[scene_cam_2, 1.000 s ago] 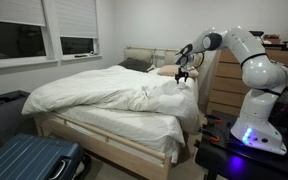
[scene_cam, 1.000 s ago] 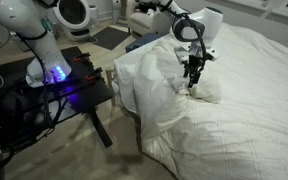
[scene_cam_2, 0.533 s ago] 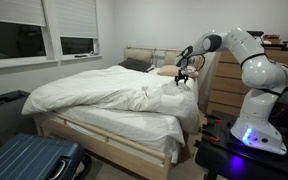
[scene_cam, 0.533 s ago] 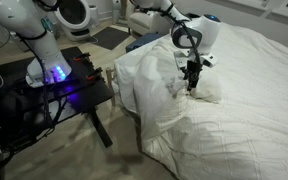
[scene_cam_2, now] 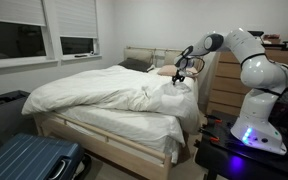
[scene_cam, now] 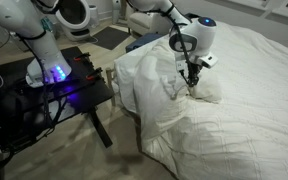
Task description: Spread the bed fully
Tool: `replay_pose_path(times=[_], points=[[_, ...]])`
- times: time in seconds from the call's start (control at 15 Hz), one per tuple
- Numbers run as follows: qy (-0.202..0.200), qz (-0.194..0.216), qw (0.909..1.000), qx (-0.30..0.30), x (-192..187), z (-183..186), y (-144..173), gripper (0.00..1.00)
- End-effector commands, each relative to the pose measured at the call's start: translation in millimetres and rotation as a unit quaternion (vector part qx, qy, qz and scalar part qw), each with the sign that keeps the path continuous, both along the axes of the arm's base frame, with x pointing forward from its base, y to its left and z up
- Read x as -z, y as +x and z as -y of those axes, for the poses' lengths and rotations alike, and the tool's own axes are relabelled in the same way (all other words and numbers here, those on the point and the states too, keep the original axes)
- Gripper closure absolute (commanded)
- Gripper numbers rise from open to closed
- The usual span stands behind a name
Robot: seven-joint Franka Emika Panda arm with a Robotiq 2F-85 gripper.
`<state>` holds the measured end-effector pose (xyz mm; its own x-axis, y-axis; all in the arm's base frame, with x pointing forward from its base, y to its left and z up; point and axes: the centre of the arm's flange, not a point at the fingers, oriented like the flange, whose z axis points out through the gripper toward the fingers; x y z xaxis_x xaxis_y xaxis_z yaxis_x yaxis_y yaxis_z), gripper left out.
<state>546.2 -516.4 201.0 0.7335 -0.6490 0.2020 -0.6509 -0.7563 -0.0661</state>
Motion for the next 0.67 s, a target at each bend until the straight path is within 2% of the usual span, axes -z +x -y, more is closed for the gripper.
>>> replay_pose_path(times=[0.0,0.27,0.33,0.6], points=[[0.006,0.019,0.9998,0.01,-2,-2,-6,0.65],[-0.001,0.021,0.9995,0.025,-11,-2,-3,0.95],[-0.002,0.024,0.9993,0.028,-16,-3,-2,0.99],[-0.012,0.035,0.9987,0.035,-43,-11,1,0.99]])
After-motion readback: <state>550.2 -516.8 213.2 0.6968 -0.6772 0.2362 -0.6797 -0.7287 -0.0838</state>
